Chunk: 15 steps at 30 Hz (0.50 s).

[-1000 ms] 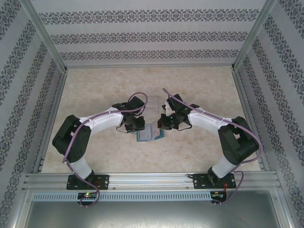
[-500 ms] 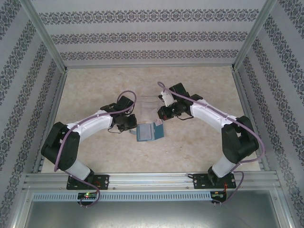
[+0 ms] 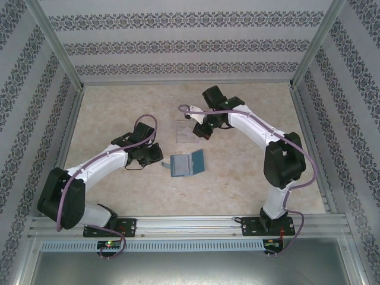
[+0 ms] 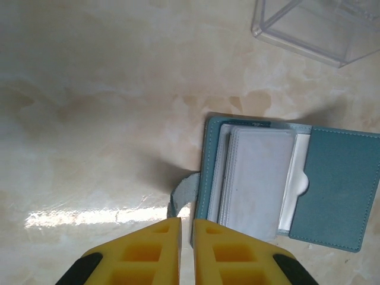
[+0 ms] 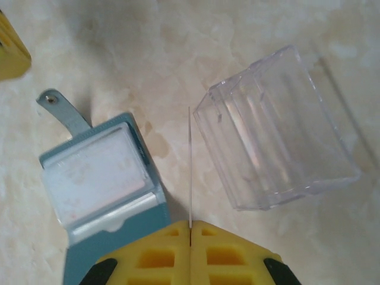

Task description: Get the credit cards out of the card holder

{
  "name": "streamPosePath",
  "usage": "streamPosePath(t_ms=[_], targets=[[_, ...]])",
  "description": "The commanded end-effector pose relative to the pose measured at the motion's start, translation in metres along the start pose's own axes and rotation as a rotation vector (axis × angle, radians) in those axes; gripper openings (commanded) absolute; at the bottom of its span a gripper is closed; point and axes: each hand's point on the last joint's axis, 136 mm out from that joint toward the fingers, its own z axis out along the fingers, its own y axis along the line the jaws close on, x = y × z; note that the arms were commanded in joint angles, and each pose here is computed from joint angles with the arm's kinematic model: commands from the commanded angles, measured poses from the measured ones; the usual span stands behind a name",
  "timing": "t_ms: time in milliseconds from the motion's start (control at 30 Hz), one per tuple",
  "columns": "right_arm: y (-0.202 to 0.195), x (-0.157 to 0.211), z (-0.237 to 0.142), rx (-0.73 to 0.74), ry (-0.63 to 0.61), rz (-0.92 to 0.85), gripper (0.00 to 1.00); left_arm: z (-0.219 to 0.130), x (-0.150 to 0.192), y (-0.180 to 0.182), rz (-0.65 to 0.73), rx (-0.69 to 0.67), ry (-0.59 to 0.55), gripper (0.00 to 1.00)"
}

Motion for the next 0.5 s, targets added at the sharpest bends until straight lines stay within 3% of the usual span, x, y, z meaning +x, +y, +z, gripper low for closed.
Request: streamPosePath(t_ms=[0, 467], targets=[[-0.001, 0.008, 0.000, -0.037, 0.095, -0.168, 0.00, -0.006, -0.002, 0.007, -0.022, -0.005, -0.017, 0.14], [-0.021, -0.008, 0.027, -0.100, 0.239, -0.346, 0.00, -0.014, -0.003, 0.024, -0.061, -0.030, -0.041, 0.14]])
